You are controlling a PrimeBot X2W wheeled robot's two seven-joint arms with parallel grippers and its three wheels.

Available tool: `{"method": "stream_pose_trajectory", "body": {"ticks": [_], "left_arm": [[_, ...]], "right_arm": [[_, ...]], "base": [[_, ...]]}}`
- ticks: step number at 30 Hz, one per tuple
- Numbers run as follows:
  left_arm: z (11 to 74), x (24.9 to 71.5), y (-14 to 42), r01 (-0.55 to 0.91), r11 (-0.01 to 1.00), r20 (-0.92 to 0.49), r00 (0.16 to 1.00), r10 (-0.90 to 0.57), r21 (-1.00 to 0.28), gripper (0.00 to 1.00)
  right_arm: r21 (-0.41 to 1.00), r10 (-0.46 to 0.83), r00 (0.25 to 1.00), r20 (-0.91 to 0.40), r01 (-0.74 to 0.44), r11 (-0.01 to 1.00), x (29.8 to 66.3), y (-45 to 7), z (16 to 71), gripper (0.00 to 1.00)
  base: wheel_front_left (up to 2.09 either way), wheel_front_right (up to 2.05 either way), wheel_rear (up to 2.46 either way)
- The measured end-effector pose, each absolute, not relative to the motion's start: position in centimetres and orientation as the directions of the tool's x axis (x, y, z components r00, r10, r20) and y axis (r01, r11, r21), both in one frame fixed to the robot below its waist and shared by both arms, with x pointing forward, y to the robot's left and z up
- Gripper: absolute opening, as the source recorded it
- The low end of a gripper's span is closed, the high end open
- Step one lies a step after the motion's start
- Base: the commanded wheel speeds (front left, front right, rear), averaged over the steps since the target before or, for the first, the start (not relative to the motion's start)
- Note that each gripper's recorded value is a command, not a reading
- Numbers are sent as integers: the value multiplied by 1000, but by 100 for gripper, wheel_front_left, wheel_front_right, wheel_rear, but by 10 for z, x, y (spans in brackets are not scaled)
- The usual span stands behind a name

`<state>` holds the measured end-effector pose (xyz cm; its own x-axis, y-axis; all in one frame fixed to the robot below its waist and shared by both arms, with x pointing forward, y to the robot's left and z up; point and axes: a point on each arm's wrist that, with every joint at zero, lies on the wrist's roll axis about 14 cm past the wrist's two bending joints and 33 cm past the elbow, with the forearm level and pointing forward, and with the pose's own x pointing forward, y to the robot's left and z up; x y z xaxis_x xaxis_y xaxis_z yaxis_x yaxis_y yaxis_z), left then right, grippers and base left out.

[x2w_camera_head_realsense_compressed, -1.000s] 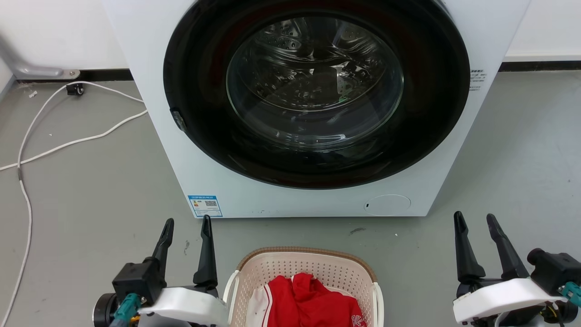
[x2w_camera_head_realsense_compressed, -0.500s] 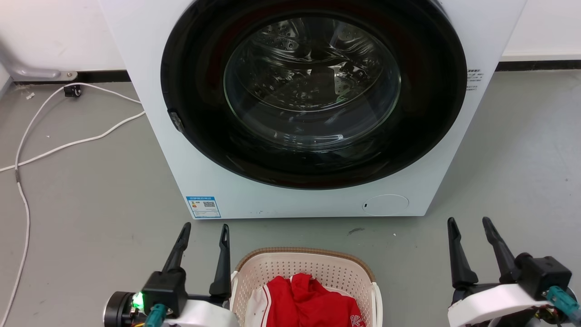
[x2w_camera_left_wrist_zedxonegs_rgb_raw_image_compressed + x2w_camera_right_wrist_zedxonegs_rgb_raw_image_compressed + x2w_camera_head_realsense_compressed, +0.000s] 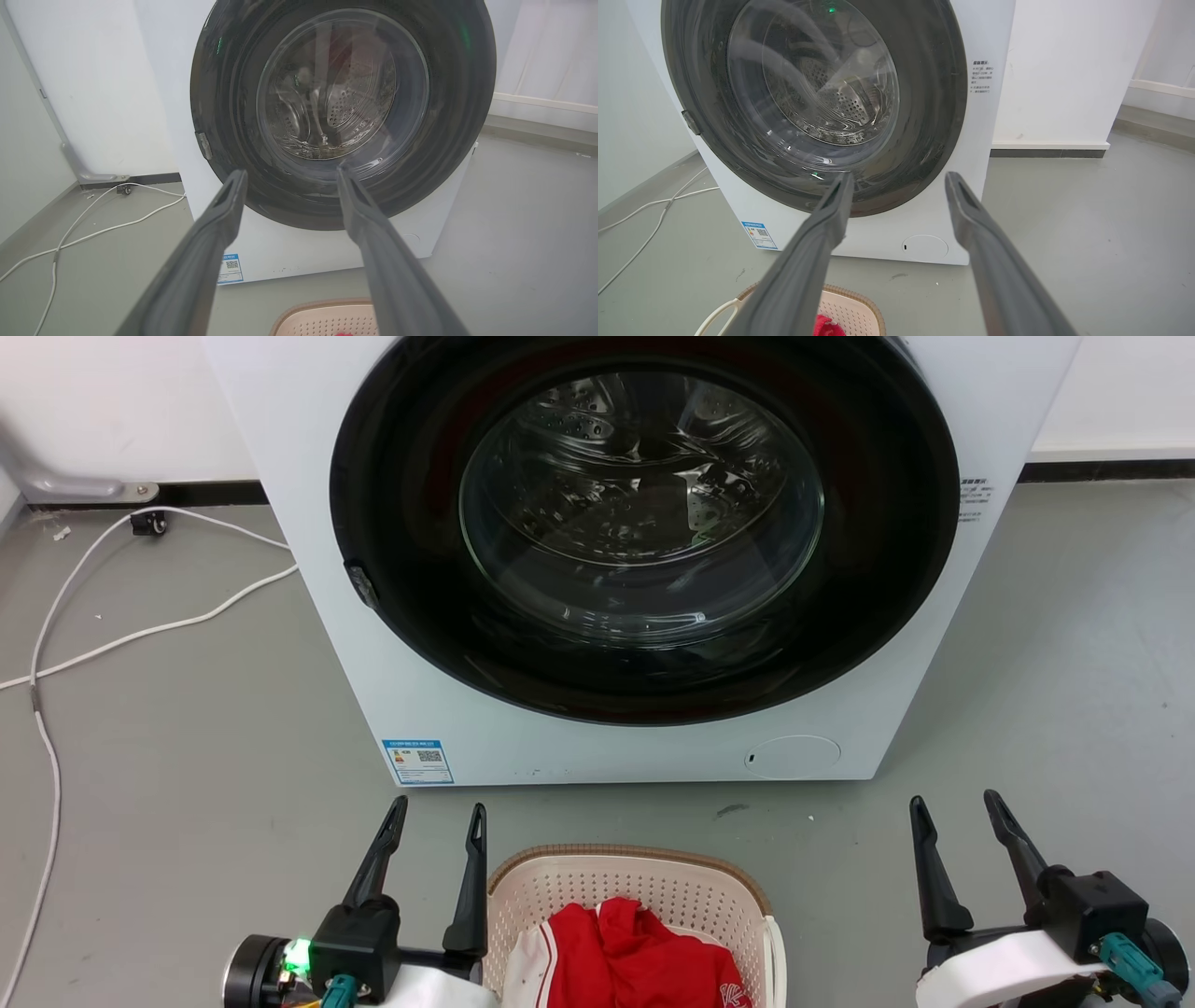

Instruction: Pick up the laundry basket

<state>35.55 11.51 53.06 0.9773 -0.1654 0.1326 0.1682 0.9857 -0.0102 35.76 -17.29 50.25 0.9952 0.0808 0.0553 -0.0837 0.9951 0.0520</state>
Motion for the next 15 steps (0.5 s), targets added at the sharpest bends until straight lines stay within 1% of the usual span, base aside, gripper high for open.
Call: {"method": "stream_pose_trajectory", "body": {"ticks": [7,15], "left_arm": [[530,354,118,173,984,139,976,-165,-45,100],[530,352,117,187,982,154,970,-187,10,100]], "right_arm": [[58,68,997,40,-70,996,356,-177,495,100],[36,74,997,38,-75,997,356,-176,493,100]], "base": [[0,0,0],[0,0,0]]}}
